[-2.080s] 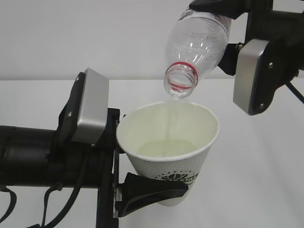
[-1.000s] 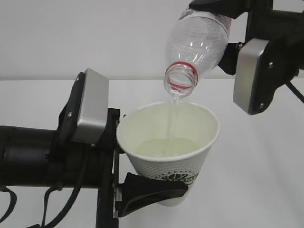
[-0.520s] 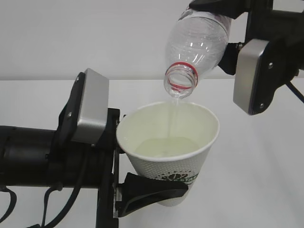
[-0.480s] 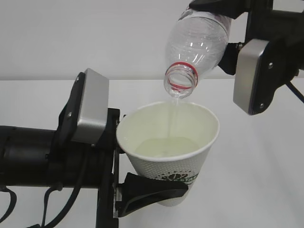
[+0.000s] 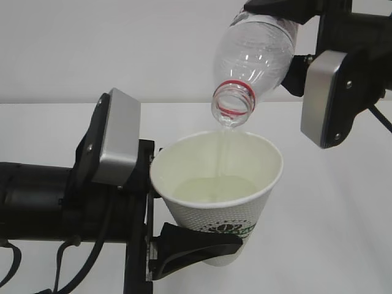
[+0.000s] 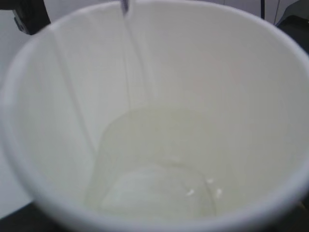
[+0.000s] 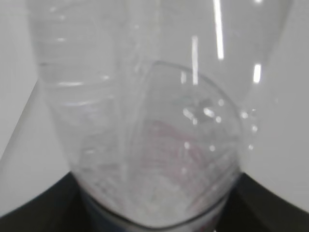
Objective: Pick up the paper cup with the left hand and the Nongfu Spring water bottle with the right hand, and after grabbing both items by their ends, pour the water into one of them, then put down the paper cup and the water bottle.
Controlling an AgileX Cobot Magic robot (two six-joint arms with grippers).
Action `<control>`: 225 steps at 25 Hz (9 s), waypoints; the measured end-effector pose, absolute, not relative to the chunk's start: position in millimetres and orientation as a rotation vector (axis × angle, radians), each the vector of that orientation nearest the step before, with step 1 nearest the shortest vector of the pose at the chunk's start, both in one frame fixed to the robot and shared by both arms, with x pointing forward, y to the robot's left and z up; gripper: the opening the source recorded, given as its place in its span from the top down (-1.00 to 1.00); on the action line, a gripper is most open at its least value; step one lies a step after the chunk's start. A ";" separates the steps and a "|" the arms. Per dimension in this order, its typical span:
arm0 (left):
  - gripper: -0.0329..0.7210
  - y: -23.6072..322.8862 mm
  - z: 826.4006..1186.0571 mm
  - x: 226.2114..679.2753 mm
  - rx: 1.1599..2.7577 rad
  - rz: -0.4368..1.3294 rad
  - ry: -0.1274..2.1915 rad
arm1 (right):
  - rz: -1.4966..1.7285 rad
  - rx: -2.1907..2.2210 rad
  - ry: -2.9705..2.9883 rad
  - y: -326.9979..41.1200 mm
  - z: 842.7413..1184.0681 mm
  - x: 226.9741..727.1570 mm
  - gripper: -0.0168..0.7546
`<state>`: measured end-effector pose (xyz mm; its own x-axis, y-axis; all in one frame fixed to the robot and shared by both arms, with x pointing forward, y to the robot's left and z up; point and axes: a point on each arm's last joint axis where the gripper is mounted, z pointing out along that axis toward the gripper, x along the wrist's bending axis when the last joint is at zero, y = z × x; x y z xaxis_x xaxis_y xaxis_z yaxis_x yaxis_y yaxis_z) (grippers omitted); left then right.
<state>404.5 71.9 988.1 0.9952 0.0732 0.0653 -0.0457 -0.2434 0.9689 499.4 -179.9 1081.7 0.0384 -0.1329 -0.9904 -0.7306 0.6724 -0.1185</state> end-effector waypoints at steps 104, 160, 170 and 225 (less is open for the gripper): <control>-0.39 71.3 990.3 402.9 1.789 0.096 0.007 | 0.547 -0.752 1.474 -179.1 1083.4 498.9 -0.26; -0.39 71.3 989.6 402.0 1.796 0.094 -0.009 | 1.103 -0.228 1.712 -177.3 1085.1 497.1 -0.25; -0.39 71.3 989.6 402.0 1.796 0.094 -0.009 | 1.189 -0.129 1.743 -177.3 1085.1 497.1 -0.25; -0.39 71.6 988.6 402.7 1.808 0.101 -0.003 | 1.153 0.843 1.665 -250.1 1064.8 531.1 -0.25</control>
